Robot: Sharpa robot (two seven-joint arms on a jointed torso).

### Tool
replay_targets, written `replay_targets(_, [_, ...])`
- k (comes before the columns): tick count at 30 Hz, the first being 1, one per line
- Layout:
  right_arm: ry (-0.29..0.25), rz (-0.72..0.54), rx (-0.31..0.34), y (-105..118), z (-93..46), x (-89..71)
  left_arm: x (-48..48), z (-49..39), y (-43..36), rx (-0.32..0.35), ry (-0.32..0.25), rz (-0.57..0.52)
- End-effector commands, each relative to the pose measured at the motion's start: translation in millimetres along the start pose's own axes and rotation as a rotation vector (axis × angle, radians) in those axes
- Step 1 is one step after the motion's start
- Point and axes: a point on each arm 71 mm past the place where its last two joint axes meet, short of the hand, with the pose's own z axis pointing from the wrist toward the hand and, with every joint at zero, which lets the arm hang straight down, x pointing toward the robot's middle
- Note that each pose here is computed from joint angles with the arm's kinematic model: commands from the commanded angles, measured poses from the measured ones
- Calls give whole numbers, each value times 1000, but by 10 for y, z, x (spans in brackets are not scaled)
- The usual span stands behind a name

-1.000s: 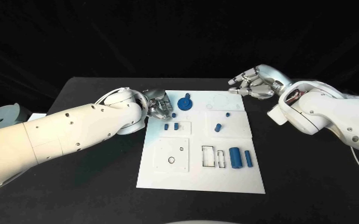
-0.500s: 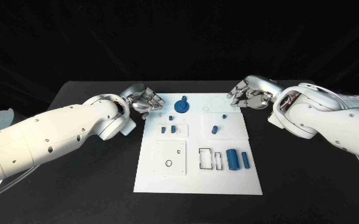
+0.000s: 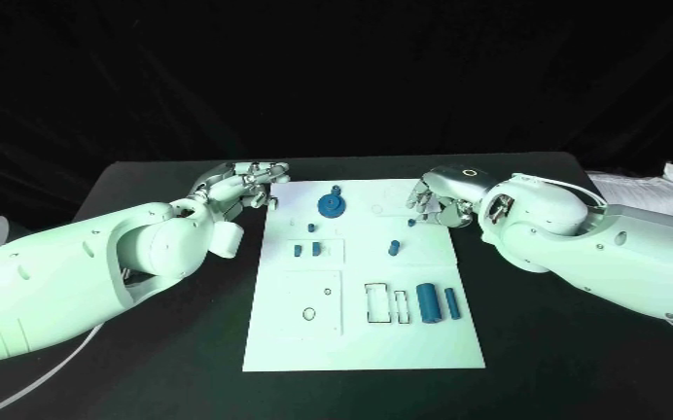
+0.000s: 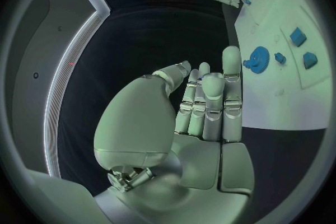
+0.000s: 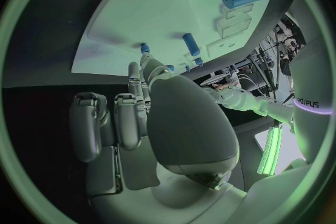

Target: Assemble the parts on the task board

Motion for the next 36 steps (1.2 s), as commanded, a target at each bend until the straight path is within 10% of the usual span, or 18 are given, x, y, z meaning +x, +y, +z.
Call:
replay_targets(1, [42, -96, 10, 36, 26, 73, 51, -16, -33, 56, 18, -150])
replay_targets(36, [145, -209, 21, 185, 139, 297, 89, -54, -33, 59, 20, -136])
